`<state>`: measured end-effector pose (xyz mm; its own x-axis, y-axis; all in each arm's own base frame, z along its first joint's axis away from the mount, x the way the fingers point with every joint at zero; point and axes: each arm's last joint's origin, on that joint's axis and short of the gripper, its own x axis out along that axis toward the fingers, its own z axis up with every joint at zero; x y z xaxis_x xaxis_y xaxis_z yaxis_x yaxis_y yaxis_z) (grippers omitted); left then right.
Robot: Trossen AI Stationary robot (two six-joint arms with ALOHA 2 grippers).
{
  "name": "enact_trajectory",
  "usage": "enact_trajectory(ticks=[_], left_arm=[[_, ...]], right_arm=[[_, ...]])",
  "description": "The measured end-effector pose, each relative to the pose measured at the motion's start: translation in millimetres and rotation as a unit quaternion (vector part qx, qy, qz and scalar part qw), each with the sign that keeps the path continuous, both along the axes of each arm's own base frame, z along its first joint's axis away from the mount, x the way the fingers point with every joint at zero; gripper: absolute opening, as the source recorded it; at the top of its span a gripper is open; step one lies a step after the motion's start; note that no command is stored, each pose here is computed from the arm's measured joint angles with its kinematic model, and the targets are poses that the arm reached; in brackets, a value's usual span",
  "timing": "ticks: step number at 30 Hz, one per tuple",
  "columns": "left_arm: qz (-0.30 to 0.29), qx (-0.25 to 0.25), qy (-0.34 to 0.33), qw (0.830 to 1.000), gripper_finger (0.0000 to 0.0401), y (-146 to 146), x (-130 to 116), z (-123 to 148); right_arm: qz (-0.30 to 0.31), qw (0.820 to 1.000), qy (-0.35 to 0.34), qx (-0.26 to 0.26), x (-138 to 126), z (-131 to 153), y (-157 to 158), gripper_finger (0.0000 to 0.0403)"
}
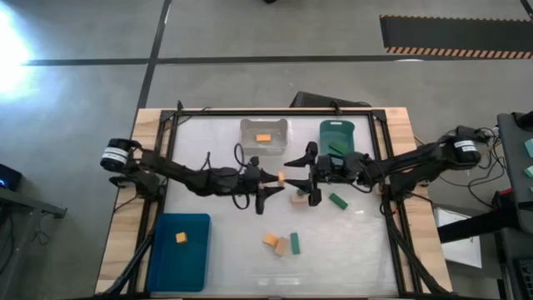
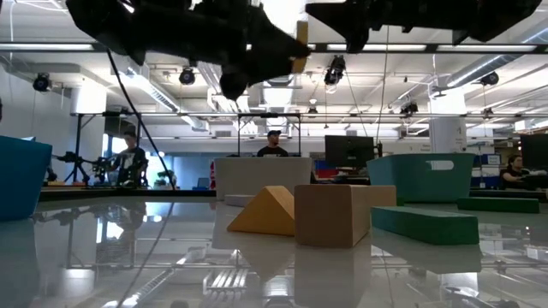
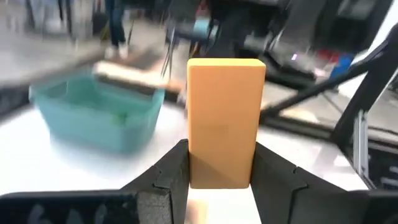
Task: Sort & place blocks by color
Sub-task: Put the yellow block into the blue bin
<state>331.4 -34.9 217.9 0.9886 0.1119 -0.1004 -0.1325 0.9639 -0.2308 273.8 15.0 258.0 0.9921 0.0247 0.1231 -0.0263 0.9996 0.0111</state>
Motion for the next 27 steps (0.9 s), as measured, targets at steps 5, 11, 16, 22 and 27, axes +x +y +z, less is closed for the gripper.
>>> enact_trajectory(ticks=[5,11,16,22,27], left_arm=[[0.013,-0.064,0.150,0.987,0.0117,-4.3,-14.9,4.2],[0.010,-0.098,0.353,0.931,0.0117,-26.1,-39.3,35.3],[-0.069,-0.088,0.489,0.865,0.0117,-58.3,-68.9,62.8],[-0.109,-0.034,0.588,0.801,0.0117,-90.4,-111.0,73.4],[-0.170,0.017,0.620,0.766,0.0121,-116.9,-135.6,60.4]], right_arm=[[-0.031,0.999,0.027,-0.009,-15.9,11.1,-2.7,0.0226],[-0.066,0.996,0.051,-0.023,-28.2,16.9,-5.3,0.0224],[-0.066,0.996,0.059,-0.032,-27.7,15.0,-5.3,0.0224],[-0.066,0.995,0.072,-0.037,-23.7,9.0,-5.1,0.0224],[-0.065,0.994,0.080,-0.037,-21.7,5.8,-4.9,0.0224]])
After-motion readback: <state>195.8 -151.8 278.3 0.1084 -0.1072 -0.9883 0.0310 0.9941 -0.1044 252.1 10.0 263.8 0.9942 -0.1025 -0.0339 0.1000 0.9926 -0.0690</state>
